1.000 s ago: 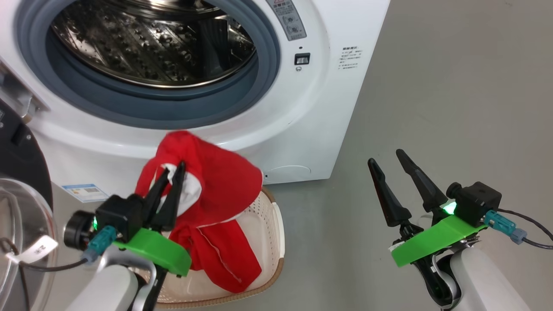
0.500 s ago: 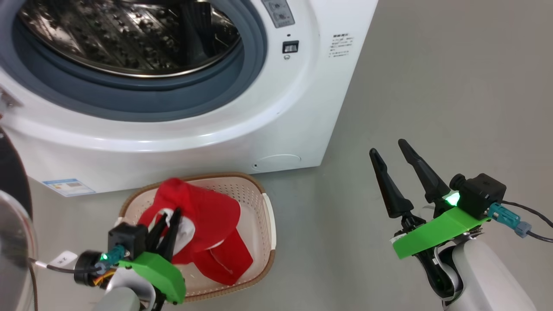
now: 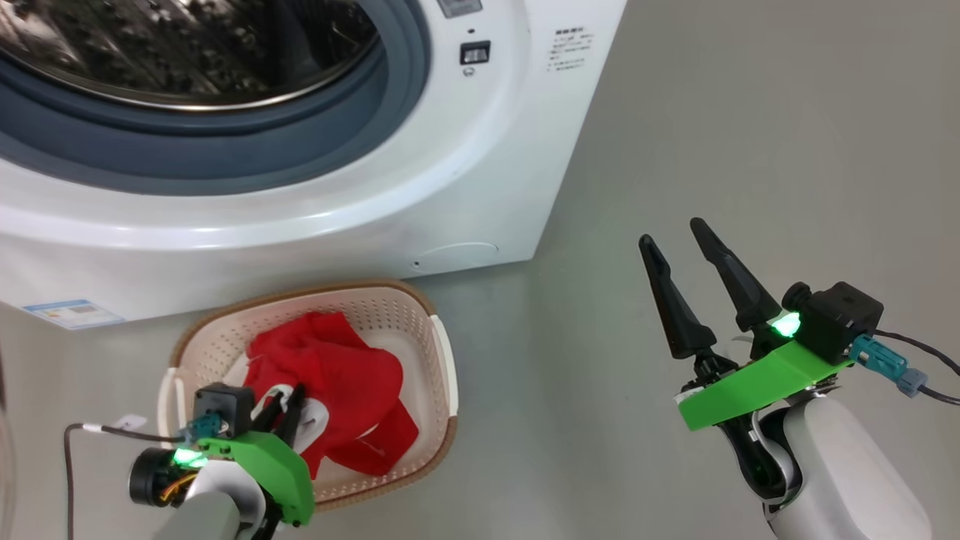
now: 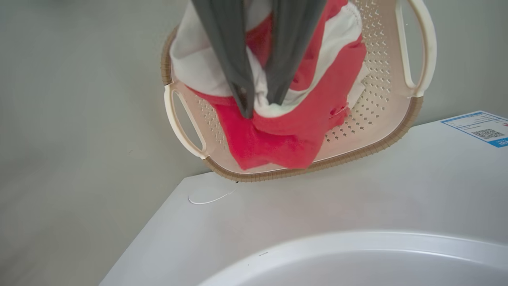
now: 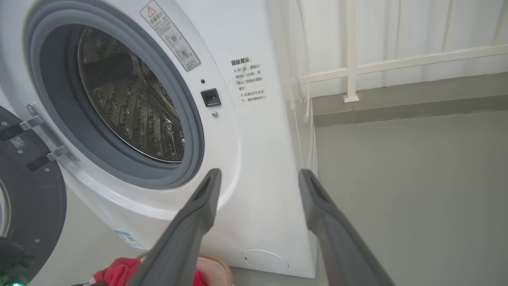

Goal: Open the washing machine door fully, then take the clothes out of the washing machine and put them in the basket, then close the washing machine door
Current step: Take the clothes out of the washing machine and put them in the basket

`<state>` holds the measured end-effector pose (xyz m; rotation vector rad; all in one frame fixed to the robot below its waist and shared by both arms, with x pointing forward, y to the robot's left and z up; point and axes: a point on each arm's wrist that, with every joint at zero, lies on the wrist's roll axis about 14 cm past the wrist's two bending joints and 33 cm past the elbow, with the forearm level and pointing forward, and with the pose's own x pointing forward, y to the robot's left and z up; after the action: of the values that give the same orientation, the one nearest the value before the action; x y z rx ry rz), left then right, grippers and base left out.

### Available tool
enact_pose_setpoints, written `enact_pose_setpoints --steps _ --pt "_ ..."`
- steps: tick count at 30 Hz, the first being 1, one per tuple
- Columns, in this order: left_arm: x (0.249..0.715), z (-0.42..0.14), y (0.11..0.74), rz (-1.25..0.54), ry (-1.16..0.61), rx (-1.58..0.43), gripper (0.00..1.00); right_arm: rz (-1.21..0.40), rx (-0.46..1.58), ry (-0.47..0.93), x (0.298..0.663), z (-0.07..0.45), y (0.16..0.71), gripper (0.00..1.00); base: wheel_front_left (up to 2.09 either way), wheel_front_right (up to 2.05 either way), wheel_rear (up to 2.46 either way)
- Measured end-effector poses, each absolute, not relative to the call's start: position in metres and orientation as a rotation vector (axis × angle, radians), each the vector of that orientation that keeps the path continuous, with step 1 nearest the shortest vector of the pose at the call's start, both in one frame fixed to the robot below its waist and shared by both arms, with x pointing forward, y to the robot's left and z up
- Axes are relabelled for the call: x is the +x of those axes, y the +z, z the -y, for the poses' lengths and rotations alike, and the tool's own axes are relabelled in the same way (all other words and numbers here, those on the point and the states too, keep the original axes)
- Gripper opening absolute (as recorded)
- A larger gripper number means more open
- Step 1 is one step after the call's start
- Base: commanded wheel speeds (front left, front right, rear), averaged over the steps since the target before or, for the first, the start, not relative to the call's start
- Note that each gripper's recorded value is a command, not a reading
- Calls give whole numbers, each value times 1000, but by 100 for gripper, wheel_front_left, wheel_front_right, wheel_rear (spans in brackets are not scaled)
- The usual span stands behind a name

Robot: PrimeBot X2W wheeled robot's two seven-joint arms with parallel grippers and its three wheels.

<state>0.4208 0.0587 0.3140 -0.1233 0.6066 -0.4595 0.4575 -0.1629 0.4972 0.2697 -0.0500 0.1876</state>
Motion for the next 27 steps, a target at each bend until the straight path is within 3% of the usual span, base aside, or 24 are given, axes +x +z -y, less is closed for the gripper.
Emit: enact_pose_setpoints --steps 17,18,19,20,27 --pt "418 -54 254 -842 -469 -52 0 18 267 125 466 181 479 100 0 0 0" --pt "419 -53 252 -857 -465 -55 13 16 266 123 466 182 478 100 0 0 0" --pt "419 -53 250 -874 -457 -62 47 14 265 120 466 183 477 100 0 0 0" --pt "420 -53 249 -882 -451 -67 100 11 264 118 466 183 476 100 0 0 0" --pt "421 -56 249 -874 -434 -74 100 6 266 113 465 184 475 100 0 0 0"
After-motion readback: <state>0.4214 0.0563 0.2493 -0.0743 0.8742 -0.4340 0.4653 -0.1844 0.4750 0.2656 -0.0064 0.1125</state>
